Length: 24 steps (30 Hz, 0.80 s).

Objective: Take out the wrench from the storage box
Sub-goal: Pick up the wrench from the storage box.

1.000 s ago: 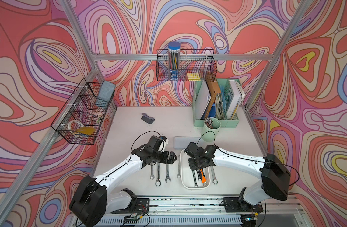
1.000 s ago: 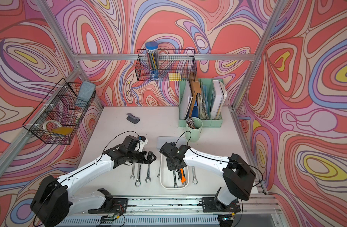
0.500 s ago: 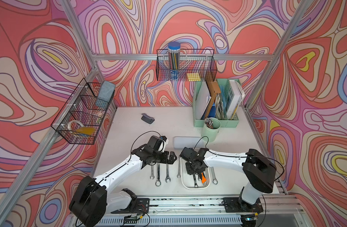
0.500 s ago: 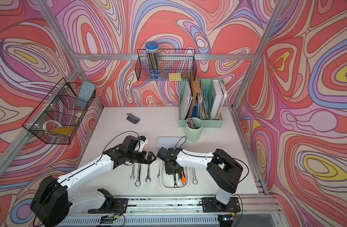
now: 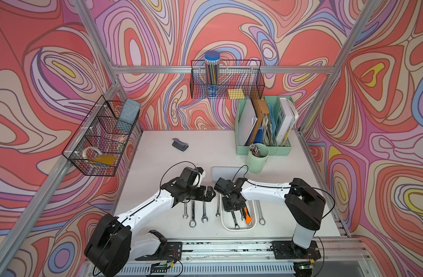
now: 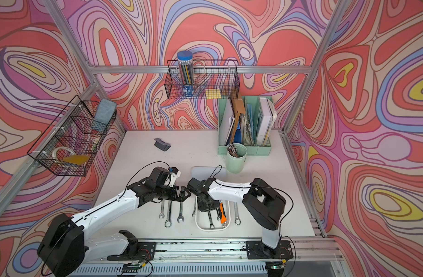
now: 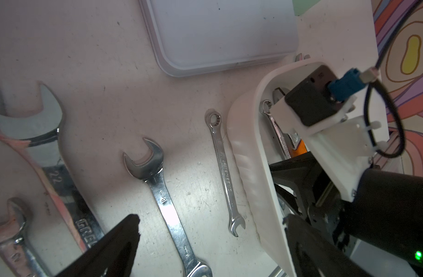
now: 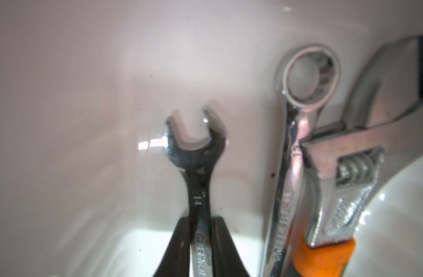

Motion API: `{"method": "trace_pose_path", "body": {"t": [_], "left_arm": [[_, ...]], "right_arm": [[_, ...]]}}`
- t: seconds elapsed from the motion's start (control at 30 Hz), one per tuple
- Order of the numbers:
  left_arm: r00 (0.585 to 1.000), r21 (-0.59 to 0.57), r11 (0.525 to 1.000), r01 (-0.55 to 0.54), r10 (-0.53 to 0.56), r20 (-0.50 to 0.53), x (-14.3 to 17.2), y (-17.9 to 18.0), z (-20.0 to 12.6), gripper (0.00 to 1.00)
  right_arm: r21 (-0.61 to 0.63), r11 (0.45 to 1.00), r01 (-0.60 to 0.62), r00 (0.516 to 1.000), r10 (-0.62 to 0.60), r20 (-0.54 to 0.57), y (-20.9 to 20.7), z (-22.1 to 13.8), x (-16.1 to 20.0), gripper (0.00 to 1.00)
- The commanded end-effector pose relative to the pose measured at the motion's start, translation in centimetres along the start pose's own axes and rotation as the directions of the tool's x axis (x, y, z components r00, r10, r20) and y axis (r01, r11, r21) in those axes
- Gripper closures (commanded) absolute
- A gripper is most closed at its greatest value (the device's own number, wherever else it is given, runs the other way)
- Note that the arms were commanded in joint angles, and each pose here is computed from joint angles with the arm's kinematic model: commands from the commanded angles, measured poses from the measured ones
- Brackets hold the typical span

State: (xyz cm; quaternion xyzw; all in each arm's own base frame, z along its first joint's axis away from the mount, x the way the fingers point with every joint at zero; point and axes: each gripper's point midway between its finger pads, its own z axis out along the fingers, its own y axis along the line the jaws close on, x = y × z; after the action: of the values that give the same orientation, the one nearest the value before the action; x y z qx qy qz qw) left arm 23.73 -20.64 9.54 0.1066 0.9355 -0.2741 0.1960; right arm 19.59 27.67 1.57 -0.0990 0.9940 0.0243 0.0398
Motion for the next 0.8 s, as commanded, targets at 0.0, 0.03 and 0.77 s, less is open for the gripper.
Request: {"method": "trace_pose_path", "body": {"t": [0.0,0.03,0.77], "left_arm": [[1.000,0.007,1.000,-0.001,0.001,-0.013,0.4,0.2,0.4,0.01],[1.000,0.007,1.000,-0.001,0.001,-0.011,0.4,0.2,0.4,0.01],[1.000,0.019,1.000,0.005,-0.005,-0.003,-0.8,-0.7,-0.3,0.01]], "right_arm": [[0.020,1.000,0.010,0.999,-0.009,-0.042,-0.2,2.3,0.9,0.89],[0.009,1.000,0.007,0.999,-0.006,-0.033,0.0,2.1,0.7,0.90],[-0.001,0.999,-0.035,0.976,0.034,0.216,-1.9,-8.5,-2.1,0.97]]}}
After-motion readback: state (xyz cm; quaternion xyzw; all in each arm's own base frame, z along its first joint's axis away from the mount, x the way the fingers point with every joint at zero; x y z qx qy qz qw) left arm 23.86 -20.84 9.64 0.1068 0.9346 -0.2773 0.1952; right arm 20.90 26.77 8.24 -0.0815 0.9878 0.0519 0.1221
